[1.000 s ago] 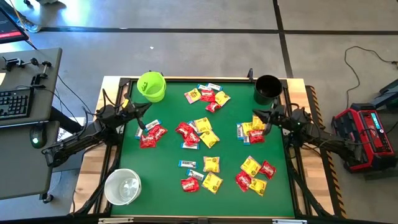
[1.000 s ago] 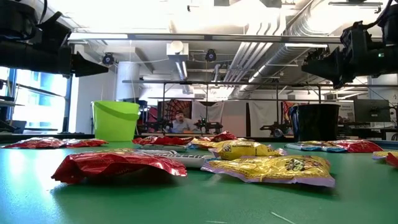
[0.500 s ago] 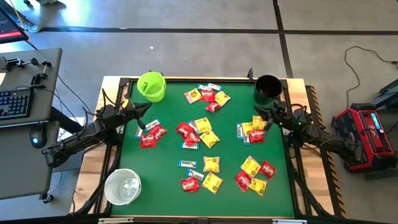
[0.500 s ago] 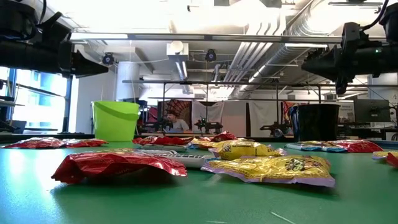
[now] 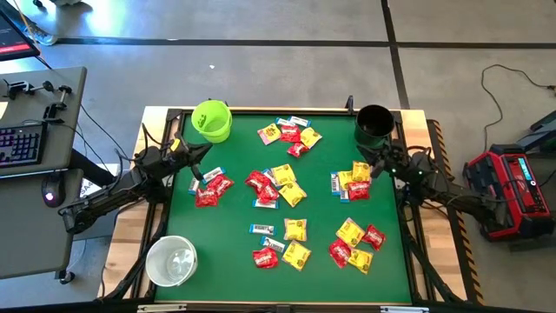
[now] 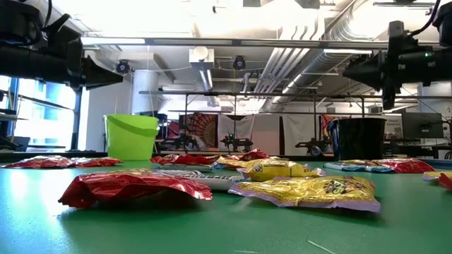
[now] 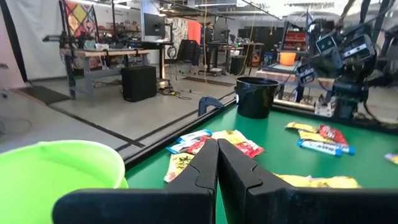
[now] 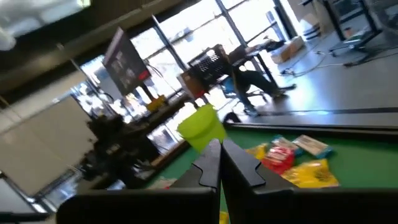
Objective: Sort candy by brand, put in halloween buckets
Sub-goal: Put the yellow candy into the black bucket
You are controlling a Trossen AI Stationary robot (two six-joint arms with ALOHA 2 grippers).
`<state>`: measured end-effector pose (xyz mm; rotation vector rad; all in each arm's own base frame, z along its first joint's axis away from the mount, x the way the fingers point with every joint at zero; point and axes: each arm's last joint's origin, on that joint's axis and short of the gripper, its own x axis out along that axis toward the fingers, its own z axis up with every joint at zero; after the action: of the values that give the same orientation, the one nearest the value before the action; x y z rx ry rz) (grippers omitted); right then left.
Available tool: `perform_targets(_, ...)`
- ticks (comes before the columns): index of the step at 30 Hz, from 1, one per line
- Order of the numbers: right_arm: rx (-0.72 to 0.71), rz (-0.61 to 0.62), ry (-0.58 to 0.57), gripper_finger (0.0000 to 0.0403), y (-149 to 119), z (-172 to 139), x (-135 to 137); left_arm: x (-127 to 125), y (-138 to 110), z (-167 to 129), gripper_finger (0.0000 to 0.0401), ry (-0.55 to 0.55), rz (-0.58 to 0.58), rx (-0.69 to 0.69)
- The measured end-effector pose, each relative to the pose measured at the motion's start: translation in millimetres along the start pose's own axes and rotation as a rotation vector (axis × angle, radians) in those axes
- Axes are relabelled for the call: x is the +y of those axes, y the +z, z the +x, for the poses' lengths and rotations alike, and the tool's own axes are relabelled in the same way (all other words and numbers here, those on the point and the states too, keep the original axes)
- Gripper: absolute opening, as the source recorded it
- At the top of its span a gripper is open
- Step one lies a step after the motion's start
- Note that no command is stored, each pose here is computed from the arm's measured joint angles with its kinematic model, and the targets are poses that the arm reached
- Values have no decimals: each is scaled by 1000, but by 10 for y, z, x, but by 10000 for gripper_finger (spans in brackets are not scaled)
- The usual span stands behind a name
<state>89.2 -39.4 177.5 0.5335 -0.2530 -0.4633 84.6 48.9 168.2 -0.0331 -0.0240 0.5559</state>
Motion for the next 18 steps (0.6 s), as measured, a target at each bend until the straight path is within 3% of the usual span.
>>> perform_targets(6,-23,-69,22,0,252,27,207,0,27,0,1,3,-13,-29)
perform_targets(18,192,-209,-100,0,468,530,482,-4,87,-4,1,-8,-15,-91)
